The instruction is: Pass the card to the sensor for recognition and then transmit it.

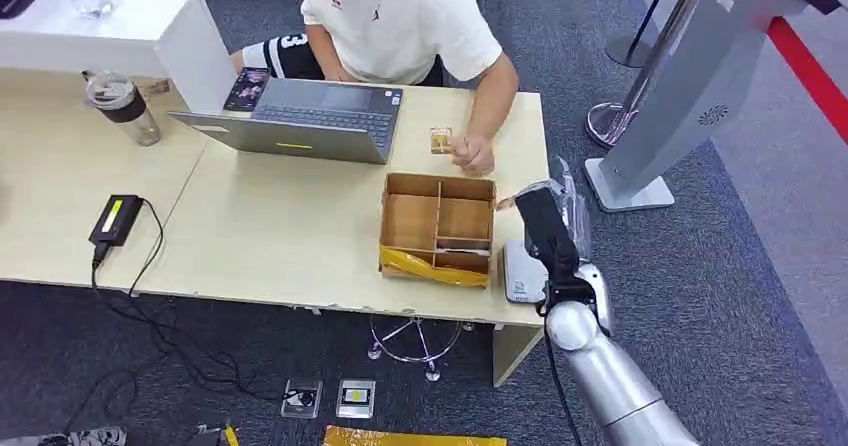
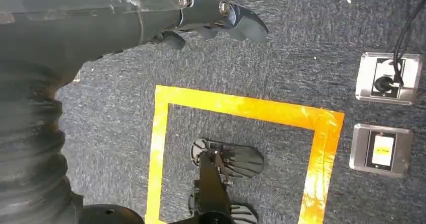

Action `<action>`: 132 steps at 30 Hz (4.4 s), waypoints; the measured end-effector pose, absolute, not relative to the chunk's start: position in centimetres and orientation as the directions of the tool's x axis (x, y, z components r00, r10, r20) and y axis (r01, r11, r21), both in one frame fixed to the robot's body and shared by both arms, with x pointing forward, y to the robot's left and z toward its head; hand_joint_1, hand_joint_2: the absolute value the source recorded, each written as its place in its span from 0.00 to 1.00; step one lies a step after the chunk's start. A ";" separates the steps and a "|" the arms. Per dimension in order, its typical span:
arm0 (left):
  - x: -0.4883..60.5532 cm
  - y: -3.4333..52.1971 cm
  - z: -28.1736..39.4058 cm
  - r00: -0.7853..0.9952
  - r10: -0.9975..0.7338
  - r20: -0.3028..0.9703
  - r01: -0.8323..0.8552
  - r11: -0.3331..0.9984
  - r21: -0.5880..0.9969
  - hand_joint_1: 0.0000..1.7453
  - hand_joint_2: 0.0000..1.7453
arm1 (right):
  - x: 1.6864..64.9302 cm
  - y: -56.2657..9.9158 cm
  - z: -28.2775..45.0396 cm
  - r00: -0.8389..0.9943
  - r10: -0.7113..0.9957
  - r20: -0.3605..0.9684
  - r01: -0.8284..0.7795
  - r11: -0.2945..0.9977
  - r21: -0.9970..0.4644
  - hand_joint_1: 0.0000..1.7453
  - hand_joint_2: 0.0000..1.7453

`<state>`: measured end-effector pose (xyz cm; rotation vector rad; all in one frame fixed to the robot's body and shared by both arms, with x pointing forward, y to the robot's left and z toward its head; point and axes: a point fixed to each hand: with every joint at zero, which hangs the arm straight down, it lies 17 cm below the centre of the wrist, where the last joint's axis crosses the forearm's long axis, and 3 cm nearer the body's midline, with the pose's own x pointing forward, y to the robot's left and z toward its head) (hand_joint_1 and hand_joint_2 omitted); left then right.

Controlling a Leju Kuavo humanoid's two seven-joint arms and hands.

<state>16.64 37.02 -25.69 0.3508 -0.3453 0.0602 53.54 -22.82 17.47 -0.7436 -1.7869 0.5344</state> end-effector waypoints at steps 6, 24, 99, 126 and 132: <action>16.5 37.3 -25.7 0.940 0.028 0.341 -0.148 0.931 0.333 0.00 1.00 | 53.2 -23.3 15.1 -0.193 0.689 0.699 0.200 0.725 -0.659 1.00 1.00; 16.2 36.6 -25.7 0.939 0.089 0.333 -0.206 0.919 0.335 0.00 1.00 | 52.5 -24.0 9.3 -0.092 0.608 0.789 0.141 0.792 -0.594 1.00 1.00; 17.5 35.5 -25.6 0.922 0.015 0.388 -0.134 0.950 0.281 0.00 1.00 | 53.4 -15.3 44.8 -0.723 0.554 0.413 0.439 0.830 -0.344 1.00 1.00; 20.4 35.9 -24.6 0.903 -0.121 0.413 -0.020 0.947 0.322 0.00 1.00 | 63.5 -14.1 33.1 -0.353 0.930 0.102 0.379 0.241 -0.893 0.00 1.00; 19.9 35.9 -24.7 0.898 -0.130 0.419 -0.016 0.945 0.326 0.00 1.00 | 63.3 -15.3 33.7 -0.369 0.921 0.129 0.425 0.291 -0.857 0.00 1.00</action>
